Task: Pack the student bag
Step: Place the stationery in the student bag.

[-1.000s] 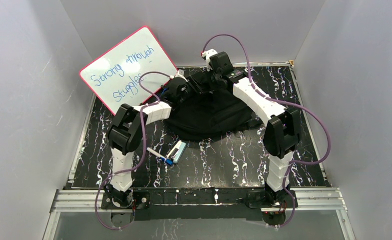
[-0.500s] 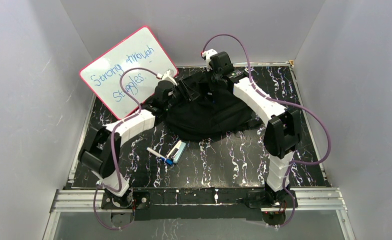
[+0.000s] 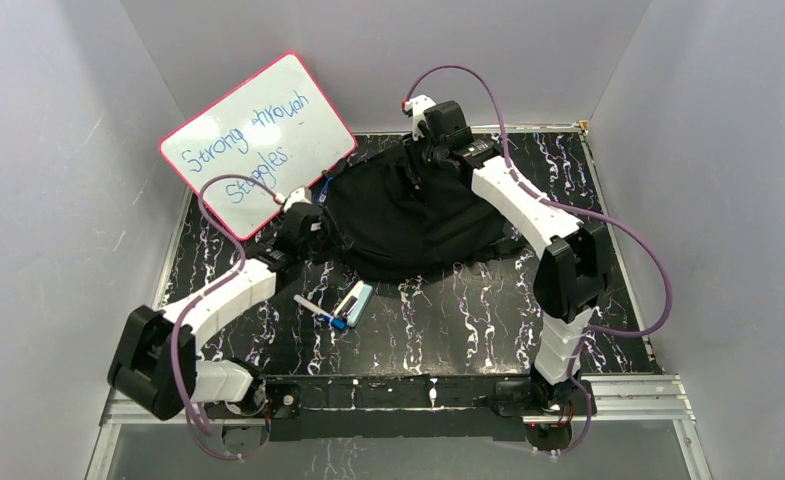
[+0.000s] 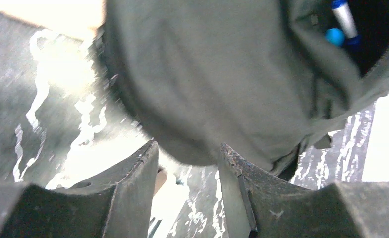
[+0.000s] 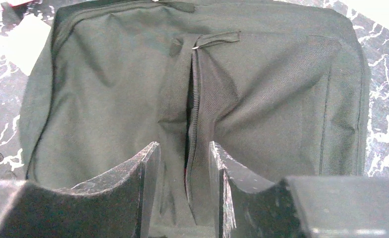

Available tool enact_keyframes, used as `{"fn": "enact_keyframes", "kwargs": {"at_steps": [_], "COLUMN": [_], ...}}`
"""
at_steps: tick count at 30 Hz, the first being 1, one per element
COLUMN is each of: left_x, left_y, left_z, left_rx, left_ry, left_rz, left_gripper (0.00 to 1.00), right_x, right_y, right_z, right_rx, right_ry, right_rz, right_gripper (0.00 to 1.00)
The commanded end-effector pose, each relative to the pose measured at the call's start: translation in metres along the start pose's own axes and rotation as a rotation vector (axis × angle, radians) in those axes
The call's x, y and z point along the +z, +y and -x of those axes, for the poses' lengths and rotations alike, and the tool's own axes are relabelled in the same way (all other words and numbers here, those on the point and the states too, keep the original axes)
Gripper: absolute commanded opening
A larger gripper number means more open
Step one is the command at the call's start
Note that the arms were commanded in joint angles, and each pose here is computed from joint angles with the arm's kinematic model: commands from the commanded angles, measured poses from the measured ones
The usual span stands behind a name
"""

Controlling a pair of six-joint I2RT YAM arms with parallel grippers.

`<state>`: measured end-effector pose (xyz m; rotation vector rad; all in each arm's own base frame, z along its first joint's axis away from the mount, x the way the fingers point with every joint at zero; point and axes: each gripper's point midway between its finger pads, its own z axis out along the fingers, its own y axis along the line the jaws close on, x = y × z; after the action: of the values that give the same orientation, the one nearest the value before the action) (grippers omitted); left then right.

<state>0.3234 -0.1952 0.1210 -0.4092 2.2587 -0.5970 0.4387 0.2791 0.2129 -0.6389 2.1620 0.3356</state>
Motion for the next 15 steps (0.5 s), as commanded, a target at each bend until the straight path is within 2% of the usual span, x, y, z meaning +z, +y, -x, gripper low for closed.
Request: {"fn": "enact_keyframes", "kwargs": {"at_steps": [1, 7, 15], "left_x": [-0.027, -0.059, -0.090], "left_y": [0.056, 0.105, 0.140], "left_z": [-0.012, -0.031, -0.043], "left_rx": [-0.088, -0.294, -0.391], "left_ry": [-0.025, -0.049, -0.040], "left_rz": [0.221, 0.451, 0.731], "left_gripper": [0.45, 0.45, 0.47], "right_x": [-0.039, -0.050, -0.049], "right_y": [0.018, 0.032, 0.038], "right_z": [0.038, 0.032, 0.013], "right_rx": [0.024, 0.065, 0.100], "right_ry": [-0.139, -0.161, -0.133], "right_rz": [0.088, 0.145, 0.170], "right_gripper": [0.50, 0.50, 0.50]}}
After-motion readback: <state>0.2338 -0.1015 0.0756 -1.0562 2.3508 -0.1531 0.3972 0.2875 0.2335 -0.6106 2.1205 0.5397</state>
